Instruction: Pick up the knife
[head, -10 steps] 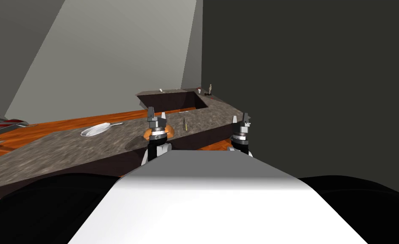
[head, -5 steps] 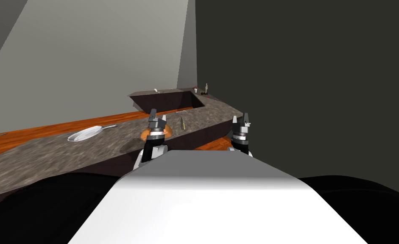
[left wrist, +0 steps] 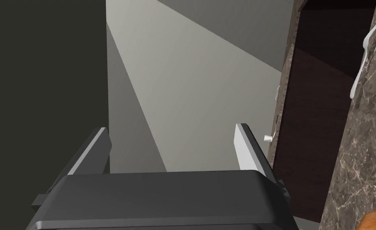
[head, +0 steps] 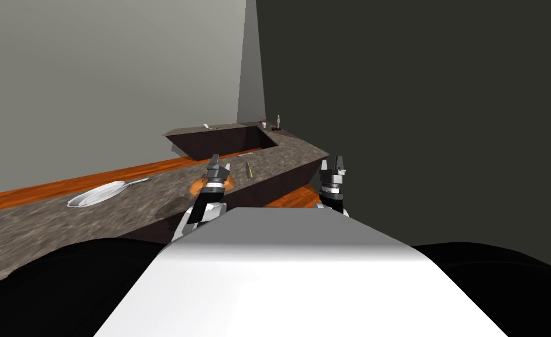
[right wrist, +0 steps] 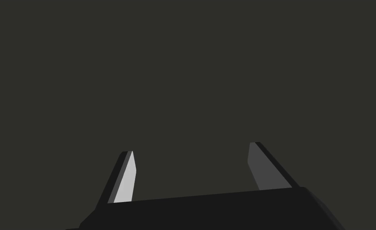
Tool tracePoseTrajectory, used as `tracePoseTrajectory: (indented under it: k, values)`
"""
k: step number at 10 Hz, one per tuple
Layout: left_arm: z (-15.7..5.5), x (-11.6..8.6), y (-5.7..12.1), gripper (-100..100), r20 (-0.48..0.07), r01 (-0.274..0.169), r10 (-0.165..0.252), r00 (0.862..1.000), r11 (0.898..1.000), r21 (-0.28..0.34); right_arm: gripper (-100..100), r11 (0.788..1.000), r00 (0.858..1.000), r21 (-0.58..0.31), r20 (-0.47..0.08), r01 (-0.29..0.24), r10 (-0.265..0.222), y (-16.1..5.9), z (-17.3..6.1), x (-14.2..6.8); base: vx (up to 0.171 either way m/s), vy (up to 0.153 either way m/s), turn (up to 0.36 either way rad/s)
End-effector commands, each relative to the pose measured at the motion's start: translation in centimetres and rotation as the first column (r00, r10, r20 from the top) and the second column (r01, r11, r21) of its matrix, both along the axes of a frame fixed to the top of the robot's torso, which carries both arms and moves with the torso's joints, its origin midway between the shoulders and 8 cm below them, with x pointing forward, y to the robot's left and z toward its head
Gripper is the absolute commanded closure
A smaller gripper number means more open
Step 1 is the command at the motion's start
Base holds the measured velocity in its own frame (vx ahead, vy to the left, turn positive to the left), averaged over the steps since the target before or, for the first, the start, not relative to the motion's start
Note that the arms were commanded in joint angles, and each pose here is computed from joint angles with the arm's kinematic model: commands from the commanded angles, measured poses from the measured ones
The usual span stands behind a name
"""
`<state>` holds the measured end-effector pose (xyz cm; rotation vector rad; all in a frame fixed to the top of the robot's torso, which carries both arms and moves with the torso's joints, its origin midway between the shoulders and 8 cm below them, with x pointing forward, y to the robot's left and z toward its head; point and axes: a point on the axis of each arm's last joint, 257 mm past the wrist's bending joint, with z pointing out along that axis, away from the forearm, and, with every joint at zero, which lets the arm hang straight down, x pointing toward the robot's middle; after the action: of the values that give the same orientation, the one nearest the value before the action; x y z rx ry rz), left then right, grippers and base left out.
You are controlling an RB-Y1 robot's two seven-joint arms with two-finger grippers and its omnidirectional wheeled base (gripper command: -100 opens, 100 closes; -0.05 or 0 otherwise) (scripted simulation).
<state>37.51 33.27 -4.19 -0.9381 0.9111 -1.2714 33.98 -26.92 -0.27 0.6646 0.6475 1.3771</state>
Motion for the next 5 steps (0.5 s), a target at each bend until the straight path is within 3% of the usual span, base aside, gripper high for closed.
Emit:
tracePoseTrajectory:
  k: [1,4,5]
  values:
    - [-1.2,0.3,0.3,-100,-0.046,-0.001,0.000,0.999,1.000,-0.010,0,1.000,1.000,0.000,0.000,0.000,0.000,0.0,0.0,0.0,-0.053,0.017,-0.084]
    - [-3.3,0.7,1.2,-100,-0.143,0.007,-0.011,0.990,1.000,-0.028,0,1.000,1.000,0.000,0.000,0.000,0.000,0.0,0.0,0.0,-0.038,0.009,-0.137]
    - [-3.6,0.7,1.3,-100,-0.152,0.004,-0.009,0.988,1.000,-0.029,0,1.000,1.000,0.000,0.000,0.000,0.000,0.0,0.0,0.0,-0.032,0.016,-0.111]
